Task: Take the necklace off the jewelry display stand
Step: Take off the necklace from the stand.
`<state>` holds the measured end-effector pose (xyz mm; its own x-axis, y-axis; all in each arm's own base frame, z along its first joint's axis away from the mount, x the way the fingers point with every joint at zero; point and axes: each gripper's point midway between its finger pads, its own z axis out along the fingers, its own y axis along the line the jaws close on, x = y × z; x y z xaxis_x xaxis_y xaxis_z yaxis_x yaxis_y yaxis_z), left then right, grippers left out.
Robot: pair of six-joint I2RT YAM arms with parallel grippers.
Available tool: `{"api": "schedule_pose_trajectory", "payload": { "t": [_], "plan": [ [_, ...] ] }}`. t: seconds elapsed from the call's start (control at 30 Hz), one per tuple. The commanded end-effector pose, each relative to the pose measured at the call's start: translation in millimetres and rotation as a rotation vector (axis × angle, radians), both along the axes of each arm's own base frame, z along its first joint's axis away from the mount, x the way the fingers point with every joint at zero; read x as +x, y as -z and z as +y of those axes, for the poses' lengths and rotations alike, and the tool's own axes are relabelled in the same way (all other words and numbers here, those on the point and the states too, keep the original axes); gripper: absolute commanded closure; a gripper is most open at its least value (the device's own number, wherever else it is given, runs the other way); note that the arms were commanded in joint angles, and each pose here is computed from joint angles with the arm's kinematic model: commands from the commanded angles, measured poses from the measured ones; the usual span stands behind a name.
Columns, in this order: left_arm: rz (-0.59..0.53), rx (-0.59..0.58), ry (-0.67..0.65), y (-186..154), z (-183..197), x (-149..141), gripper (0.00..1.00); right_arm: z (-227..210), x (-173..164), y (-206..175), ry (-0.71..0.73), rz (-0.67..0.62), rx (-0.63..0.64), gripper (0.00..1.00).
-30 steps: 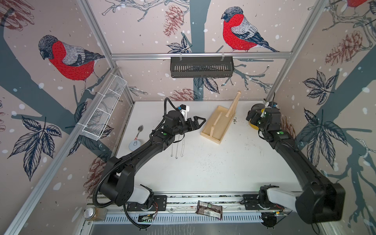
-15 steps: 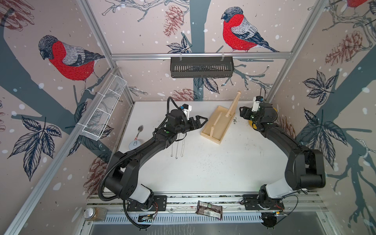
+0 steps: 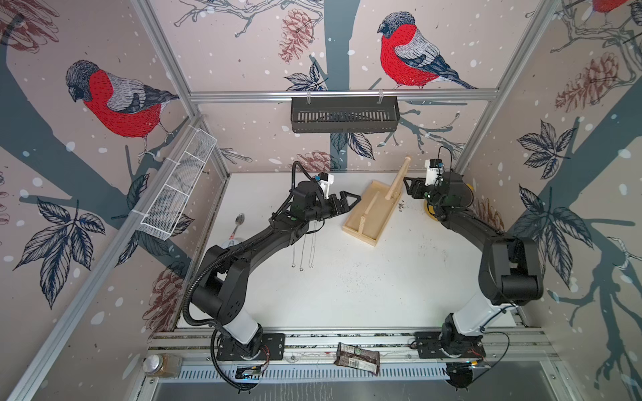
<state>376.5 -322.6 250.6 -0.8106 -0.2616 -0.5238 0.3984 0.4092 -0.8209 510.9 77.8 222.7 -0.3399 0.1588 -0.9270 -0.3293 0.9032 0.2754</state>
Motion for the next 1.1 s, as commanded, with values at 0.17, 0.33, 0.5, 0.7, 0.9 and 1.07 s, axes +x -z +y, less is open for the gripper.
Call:
{"api": "schedule_pose_trajectory", "payload": {
  "t": [0.17, 0.33, 0.5, 0.7, 0.9, 1.07],
  "plan": [
    [-0.018, -0.014, 0.022, -4.2, -6.7, 4.4, 0.03, 11.7, 15.9, -10.5, -0.069, -0.059, -0.023, 0.46],
    [-0.016, -0.008, 0.019, -3.7, -6.9, 6.7, 0.03, 12.8, 19.3, -14.5, -0.08, -0.078, -0.022, 0.49],
    [-0.015, 0.002, 0.019, -2.6, -7.5, 7.8, 0.03, 16.8, 23.1, -14.5, -0.094, -0.075, -0.022, 0.53],
    [-0.014, 0.01, 0.015, -0.9, -6.8, 8.8, 0.03, 19.9, 24.5, -16.4, -0.103, -0.08, -0.021, 0.63],
    [-0.013, 0.015, 0.014, -0.6, -6.1, 8.3, 0.03, 24.7, 22.1, -18.9, -0.112, -0.085, -0.039, 0.67],
    [-0.01, 0.015, 0.016, -0.4, -6.7, 8.2, 0.03, 26.1, 22.1, -20.2, -0.112, -0.088, -0.052, 0.71]
  ]
}}
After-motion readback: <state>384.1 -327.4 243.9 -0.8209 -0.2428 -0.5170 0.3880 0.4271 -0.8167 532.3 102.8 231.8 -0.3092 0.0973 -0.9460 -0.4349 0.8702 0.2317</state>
